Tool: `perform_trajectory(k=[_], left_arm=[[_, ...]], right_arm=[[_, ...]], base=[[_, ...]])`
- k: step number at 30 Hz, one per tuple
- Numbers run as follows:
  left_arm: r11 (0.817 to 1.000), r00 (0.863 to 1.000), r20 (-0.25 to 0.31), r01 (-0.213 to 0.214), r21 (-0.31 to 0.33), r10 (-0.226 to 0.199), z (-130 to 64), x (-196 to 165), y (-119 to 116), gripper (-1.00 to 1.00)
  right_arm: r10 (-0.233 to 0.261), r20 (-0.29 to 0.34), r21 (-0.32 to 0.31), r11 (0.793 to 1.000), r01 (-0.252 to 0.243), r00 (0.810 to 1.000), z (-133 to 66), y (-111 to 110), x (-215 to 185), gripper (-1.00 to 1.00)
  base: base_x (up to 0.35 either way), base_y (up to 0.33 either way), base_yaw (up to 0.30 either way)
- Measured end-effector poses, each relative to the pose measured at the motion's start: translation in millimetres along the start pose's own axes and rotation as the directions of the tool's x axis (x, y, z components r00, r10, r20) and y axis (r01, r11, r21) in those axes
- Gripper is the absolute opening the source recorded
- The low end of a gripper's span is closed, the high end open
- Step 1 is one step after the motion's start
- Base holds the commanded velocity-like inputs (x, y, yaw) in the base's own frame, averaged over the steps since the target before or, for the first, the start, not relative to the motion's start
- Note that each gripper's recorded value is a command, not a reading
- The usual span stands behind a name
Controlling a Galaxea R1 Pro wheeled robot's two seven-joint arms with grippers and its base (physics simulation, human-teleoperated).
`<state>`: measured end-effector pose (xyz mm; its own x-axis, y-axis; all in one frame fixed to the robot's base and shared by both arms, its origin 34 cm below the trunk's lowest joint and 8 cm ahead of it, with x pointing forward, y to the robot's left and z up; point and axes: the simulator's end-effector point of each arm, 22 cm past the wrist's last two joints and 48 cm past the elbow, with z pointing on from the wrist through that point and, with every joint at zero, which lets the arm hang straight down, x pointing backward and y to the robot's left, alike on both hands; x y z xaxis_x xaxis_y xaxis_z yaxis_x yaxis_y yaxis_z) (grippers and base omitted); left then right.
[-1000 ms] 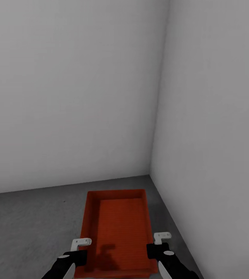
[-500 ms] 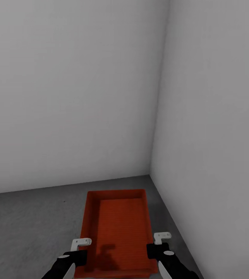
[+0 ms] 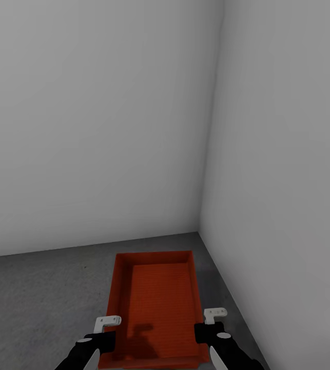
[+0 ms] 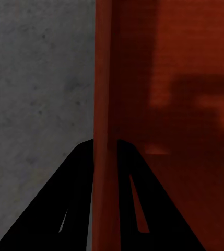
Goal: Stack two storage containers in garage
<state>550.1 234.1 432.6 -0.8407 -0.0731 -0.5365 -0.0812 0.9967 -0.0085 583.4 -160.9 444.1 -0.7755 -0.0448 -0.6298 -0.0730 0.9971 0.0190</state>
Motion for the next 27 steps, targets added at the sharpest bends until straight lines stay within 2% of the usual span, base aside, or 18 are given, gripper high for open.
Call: perform_trajectory(k=[27], left_arm=[[1.000, 1.000, 0.000, 0.000, 0.000, 0.000, 0.0, 0.0, 0.0, -1.00]], right_arm=[[0.000, 0.000, 0.000, 1.000, 0.000, 1.000, 0.0, 0.0, 0.0, -1.00]], base=[[0.000, 0.000, 0.000]])
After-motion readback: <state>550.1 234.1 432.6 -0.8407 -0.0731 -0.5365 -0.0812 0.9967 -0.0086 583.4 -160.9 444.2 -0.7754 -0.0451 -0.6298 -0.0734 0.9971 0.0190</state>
